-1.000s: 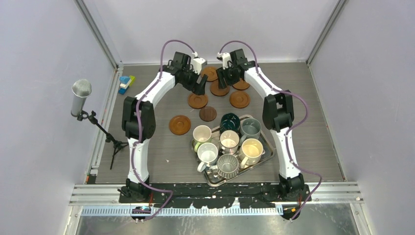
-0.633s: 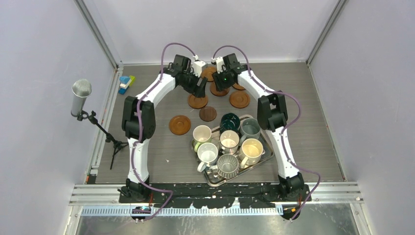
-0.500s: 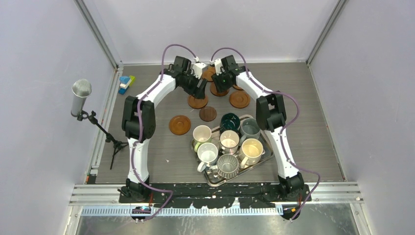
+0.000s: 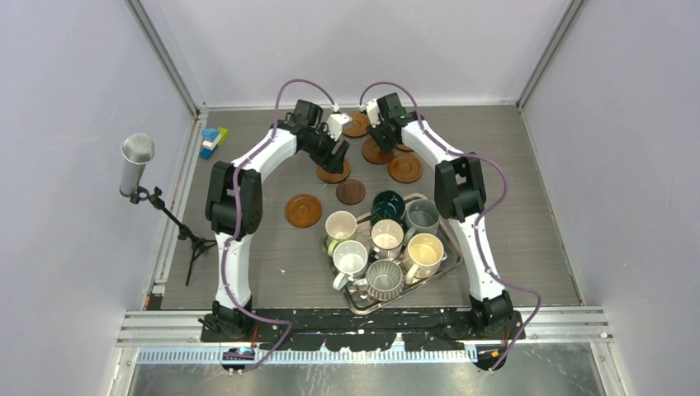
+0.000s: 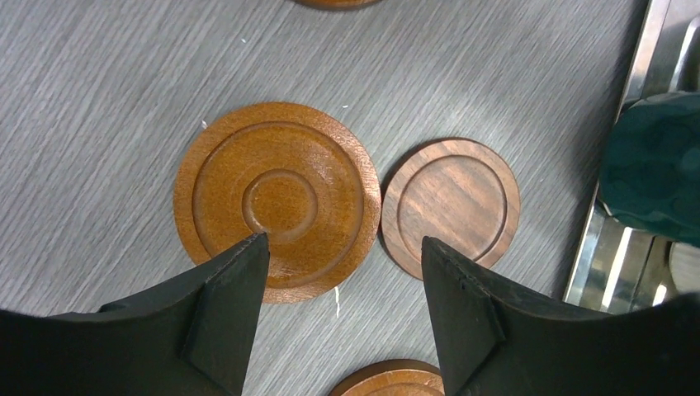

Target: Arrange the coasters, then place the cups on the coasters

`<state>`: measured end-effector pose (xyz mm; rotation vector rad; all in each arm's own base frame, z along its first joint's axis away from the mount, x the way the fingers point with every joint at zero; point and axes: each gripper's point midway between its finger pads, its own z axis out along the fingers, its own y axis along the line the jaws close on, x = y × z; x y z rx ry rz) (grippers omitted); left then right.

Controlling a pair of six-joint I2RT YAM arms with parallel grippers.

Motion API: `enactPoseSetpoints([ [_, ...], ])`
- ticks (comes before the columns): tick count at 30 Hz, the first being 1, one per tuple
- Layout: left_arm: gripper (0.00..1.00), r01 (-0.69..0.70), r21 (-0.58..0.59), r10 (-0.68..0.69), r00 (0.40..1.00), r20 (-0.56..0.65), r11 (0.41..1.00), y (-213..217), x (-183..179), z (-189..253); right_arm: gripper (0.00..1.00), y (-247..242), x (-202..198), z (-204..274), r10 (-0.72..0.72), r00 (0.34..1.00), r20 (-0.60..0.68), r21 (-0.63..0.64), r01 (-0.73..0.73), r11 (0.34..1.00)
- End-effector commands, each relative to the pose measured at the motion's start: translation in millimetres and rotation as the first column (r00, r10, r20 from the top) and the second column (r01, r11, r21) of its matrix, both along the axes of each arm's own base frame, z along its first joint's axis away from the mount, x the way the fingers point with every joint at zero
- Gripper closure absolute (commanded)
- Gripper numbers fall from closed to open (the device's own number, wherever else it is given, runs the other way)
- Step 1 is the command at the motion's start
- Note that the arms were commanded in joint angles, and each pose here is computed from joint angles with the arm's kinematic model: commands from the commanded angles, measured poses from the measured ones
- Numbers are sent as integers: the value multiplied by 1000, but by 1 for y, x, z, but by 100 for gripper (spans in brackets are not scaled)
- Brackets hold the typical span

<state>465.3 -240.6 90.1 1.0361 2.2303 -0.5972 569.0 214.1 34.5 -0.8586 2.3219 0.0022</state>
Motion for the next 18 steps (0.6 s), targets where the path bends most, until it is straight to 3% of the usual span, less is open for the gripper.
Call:
enactPoseSetpoints([
  [1,30,101,-14,-99,990,104,995,-11,-6,30,63,-60,-26,-9,-78,991,-108,-145,62,987],
  [8,30,286,66,-293,942,161,956,-34,-22,18,63,-101,-48,-6,-100,982,-160,-169,73,983],
  [13,30,447,108,-460,863,211,888,-50,-28,10,63,-139,-62,-5,-161,966,-203,-181,124,976],
  [18,30,551,171,-576,796,187,817,-59,-30,-8,64,-166,-76,-7,-200,951,-236,-190,156,969],
])
